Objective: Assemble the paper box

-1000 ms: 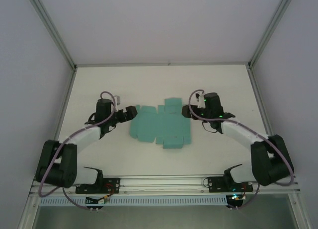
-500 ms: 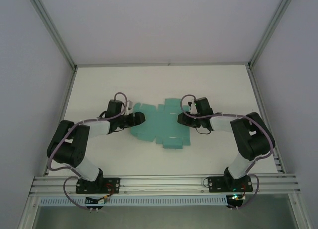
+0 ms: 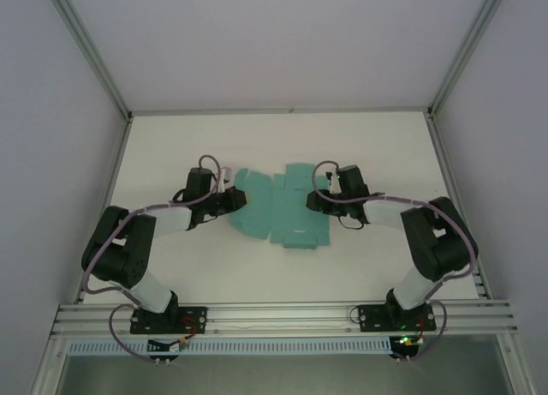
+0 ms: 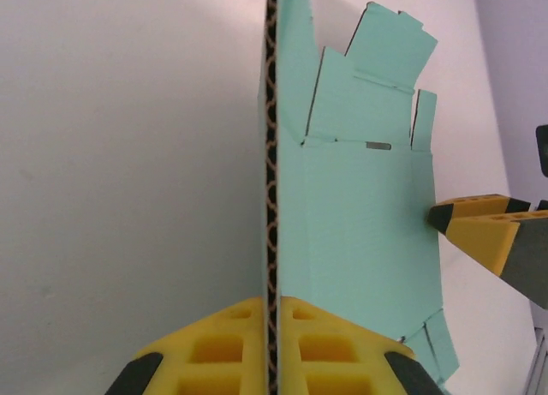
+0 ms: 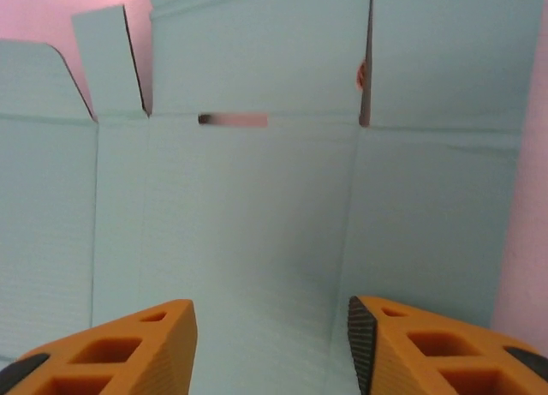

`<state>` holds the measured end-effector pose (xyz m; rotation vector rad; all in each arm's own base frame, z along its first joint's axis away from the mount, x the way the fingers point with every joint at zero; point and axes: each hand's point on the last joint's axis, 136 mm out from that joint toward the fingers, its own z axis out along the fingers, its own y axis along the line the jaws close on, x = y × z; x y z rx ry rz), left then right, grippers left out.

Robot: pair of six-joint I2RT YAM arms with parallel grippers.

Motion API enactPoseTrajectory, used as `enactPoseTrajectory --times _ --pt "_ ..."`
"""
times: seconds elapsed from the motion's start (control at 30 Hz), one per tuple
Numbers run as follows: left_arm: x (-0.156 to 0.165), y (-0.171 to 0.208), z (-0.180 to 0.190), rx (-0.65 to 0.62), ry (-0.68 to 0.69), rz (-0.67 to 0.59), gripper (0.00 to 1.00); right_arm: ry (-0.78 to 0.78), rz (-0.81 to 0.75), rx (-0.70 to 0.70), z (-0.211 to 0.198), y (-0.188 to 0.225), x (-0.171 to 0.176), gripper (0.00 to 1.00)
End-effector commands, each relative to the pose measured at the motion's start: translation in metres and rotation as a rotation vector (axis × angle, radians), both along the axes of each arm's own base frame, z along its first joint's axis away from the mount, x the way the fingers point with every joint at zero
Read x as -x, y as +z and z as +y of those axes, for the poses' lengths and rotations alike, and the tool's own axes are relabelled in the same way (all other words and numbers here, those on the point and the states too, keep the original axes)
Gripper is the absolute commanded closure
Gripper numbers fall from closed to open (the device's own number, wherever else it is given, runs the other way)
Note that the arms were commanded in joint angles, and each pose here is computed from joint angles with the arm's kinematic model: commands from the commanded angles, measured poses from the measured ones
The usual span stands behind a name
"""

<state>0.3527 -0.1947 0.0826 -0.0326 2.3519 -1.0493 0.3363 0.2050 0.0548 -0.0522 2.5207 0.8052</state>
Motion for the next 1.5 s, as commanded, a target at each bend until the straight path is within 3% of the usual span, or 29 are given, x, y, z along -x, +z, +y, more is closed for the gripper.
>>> enactPoseTrajectory --times 0.0,0.2,0.4,0.53,0.7,1.0,1.23,1.47 --pt "-0.007 0.040 -0.002 0.039 0.010 -0.108 1.00 -0.004 -0.105 0.014 -0.008 0.048 -0.003 0.38" --pt "0.008 0.123 -0.002 0.148 0.009 -0.249 1.00 -0.031 -0.175 -0.036 -0.037 0.101 0.011 0.16" --pt "0.034 0.185 0.009 0.182 0.032 -0.355 1.00 0.041 -0.218 -0.194 -0.046 0.137 0.030 0.14" --pt "0.050 0.209 0.005 0.252 -0.015 -0.398 1.00 0.162 -0.260 -0.296 -0.030 0.161 0.040 0.24" --pt "0.058 0.221 0.006 0.281 -0.019 -0.429 1.00 0.205 -0.264 -0.347 -0.023 0.174 0.036 0.57" --pt "0.064 0.227 0.006 0.310 -0.027 -0.449 1.00 0.291 -0.287 -0.415 -0.013 0.182 0.041 0.65" --pt "0.069 0.234 0.005 0.331 -0.039 -0.462 1.00 0.282 -0.292 -0.374 -0.018 0.171 0.039 0.59" --pt "0.070 0.232 0.012 0.292 -0.004 -0.463 1.00 0.277 -0.302 -0.374 -0.021 0.172 0.037 0.89"
